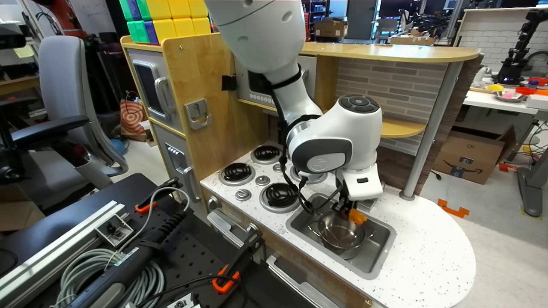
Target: Remove the orange object from the stove and put it inside the silver pot in the sink
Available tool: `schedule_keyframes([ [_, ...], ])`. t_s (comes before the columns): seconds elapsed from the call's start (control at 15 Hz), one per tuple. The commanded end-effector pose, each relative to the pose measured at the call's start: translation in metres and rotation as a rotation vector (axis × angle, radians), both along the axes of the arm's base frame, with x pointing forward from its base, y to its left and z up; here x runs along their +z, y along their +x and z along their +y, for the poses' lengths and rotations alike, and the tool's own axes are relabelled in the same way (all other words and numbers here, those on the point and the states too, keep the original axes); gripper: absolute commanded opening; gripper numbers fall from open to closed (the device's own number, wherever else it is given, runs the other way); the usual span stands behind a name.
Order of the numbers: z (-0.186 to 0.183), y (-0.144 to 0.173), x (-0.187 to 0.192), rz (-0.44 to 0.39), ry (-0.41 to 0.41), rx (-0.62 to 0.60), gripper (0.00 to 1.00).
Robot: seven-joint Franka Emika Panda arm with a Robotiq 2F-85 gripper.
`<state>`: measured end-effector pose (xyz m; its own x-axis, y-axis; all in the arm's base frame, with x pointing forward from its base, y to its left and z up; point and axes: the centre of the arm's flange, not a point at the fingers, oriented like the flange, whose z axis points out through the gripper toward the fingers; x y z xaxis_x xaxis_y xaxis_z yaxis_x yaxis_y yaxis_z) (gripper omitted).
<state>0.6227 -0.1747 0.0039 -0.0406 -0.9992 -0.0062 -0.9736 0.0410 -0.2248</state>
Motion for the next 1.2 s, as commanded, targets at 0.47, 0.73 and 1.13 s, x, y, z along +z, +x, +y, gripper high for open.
schedule_keyframes([
  [0.47, -0.01, 0.028, -0.05, 0.212, 0.069, -0.087, 0.19],
  [0.73, 0.0, 0.034, -0.045, 0.253, 0.1, -0.039, 0.68],
  [1.13, 0.014, 0.037, -0.034, 0.251, 0.089, 0.019, 1.0],
])
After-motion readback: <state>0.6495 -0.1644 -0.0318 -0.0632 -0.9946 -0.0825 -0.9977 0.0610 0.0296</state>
